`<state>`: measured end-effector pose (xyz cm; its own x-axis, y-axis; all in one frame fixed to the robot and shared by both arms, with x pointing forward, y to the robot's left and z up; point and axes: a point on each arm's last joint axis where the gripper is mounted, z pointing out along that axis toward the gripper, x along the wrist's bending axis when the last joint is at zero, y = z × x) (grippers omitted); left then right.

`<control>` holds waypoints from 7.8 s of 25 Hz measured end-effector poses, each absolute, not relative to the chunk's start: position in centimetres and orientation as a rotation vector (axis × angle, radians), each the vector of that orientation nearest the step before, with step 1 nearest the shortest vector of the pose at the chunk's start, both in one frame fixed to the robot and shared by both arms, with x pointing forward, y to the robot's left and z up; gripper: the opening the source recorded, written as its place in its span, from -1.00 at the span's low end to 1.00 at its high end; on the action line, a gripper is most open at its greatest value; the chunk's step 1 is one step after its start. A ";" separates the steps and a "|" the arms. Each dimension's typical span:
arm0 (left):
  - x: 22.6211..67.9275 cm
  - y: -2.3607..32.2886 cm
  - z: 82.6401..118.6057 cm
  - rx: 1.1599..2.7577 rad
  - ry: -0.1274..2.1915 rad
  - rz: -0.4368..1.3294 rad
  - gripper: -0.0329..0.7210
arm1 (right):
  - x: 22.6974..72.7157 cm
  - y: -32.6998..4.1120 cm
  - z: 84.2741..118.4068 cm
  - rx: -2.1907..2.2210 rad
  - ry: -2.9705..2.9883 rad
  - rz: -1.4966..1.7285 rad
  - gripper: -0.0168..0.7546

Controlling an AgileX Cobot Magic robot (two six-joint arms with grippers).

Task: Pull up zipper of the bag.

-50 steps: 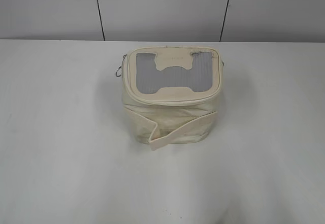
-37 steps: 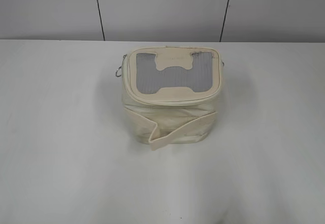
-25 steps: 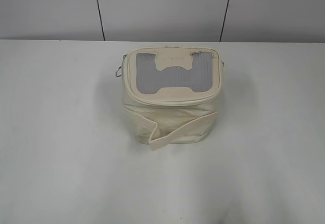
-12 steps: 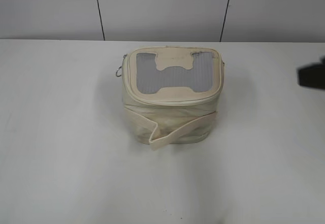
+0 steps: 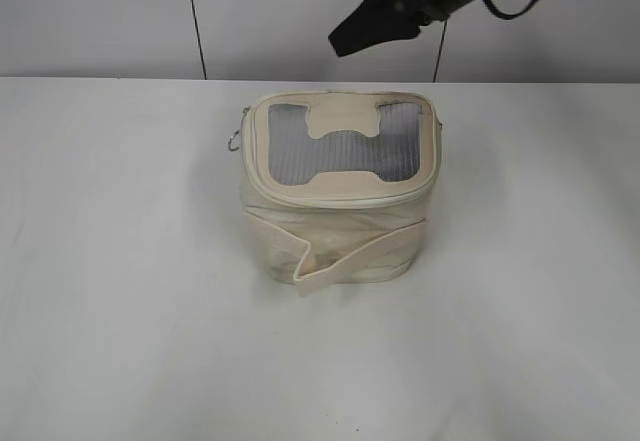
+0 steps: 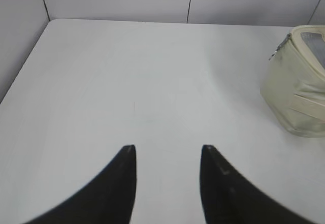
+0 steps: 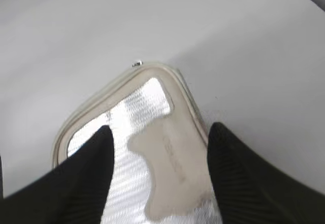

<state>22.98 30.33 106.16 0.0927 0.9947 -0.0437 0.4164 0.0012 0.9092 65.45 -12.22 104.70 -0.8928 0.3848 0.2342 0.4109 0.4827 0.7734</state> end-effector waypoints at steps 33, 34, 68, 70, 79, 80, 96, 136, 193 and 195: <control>50.6 22.0 108.1 1.770 0.949 0.072 0.16 | 69.2 -5.0 97.7 -0.649 -2.653 -1.098 -0.82; 52.1 22.9 107.5 1.790 0.894 0.078 0.26 | 69.2 -5.0 97.7 -0.651 -2.652 -1.098 -0.82; 60.9 15.1 93.6 2.247 0.347 0.345 -0.82 | 69.2 -5.0 97.8 -0.657 -2.647 -1.099 -0.83; 60.6 15.3 93.7 2.278 0.344 0.318 -0.87 | 69.2 -5.0 97.7 -0.668 -2.642 -1.096 -0.84; 56.7 16.4 98.0 2.345 0.399 0.296 -0.88 | 69.2 -5.0 97.8 -0.732 -2.609 -1.082 -0.84; 56.2 16.6 98.0 2.350 0.405 0.303 -0.88 | 69.2 -5.0 97.8 -0.737 -2.606 -1.082 -0.84; 45.0 7.7 96.4 2.387 0.200 0.202 -0.87 | 69.2 -4.9 97.8 -0.786 -2.568 -1.080 -0.84; 66.8 2.0 100.3 2.207 0.288 -0.190 0.26 | 56.7 -24.7 93.7 -1.577 -2.441 -1.639 -0.05; 67.1 1.8 97.8 2.256 0.476 -0.289 -0.79 | 49.2 -21.2 93.2 -1.604 -2.499 -1.357 -0.93; 66.9 1.5 97.8 2.250 0.500 -0.314 -0.79 | 47.6 -20.7 93.4 -1.591 -2.464 -1.356 -0.93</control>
<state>66.90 1.52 97.85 0.8915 0.2519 -0.3766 0.4485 -0.6078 0.6553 47.58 -20.66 93.41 -0.5120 0.7872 0.3438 0.7118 0.1648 0.6827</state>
